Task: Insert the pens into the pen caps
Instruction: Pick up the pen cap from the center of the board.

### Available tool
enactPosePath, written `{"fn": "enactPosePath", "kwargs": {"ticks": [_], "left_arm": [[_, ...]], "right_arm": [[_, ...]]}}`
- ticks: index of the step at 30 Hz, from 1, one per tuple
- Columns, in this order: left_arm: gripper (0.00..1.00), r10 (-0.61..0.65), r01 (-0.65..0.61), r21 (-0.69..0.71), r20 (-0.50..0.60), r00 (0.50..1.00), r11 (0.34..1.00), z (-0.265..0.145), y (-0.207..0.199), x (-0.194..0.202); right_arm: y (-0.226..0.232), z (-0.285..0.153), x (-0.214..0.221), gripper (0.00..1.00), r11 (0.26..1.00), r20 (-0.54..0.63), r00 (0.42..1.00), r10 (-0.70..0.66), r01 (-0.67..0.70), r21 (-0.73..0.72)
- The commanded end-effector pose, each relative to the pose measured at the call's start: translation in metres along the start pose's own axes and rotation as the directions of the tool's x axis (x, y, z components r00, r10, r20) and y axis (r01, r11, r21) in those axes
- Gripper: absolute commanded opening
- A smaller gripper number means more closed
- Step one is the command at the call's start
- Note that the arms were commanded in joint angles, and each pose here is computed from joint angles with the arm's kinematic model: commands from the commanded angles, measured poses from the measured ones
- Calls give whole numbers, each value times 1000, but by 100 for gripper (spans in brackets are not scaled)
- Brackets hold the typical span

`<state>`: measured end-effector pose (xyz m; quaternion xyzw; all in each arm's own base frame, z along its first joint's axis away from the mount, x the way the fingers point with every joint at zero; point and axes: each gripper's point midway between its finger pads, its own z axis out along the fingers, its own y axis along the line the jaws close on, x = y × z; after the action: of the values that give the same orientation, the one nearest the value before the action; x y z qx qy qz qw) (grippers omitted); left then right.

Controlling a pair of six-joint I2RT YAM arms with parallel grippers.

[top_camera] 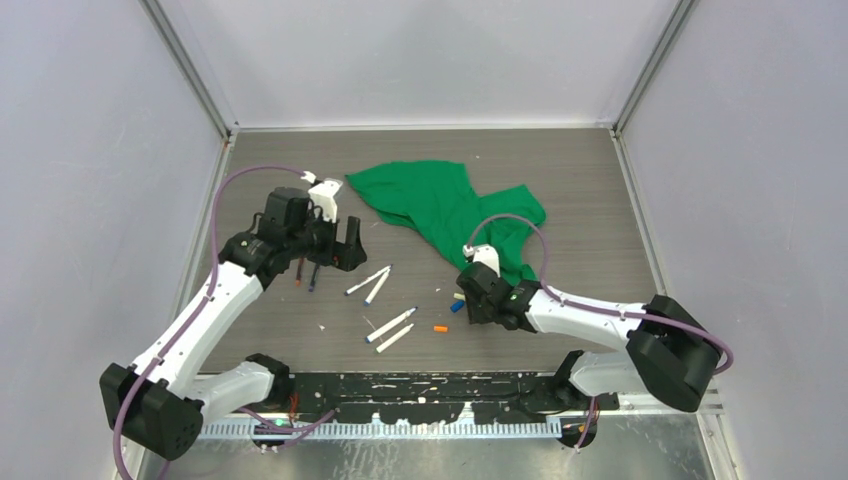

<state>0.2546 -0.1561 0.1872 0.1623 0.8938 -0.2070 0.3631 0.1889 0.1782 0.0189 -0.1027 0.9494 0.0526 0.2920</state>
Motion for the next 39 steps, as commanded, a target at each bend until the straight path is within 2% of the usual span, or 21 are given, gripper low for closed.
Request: {"fn": "enactPosePath", "kwargs": {"ticks": [1, 7, 12, 23, 33, 39], "left_arm": [[90, 18, -19, 22, 40, 999, 1000, 3, -5, -11], [90, 21, -22, 27, 38, 999, 999, 2, -6, -11], [90, 25, -26, 15, 42, 999, 1000, 1, -5, -10], [90, 24, -25, 34, 31, 999, 999, 3, -8, -9], [90, 30, -31, 45, 33, 999, 998, 2, -13, -8], [90, 36, -38, 49, 36, 999, 998, 0, -15, -8]], "right_arm": [[15, -9, -37, 41, 995, 93, 993, -79, 83, -47], [35, 7, -50, 38, 973, 56, 978, -202, 207, -101], [41, 17, -52, 38, 959, 31, 967, -253, 254, -121], [45, 29, -63, 39, 953, 22, 962, -273, 273, -129], [50, 17, -33, 37, 947, -9, 968, -252, 245, -206], [46, 20, -25, 38, 952, -36, 963, -268, 259, -161]]}}
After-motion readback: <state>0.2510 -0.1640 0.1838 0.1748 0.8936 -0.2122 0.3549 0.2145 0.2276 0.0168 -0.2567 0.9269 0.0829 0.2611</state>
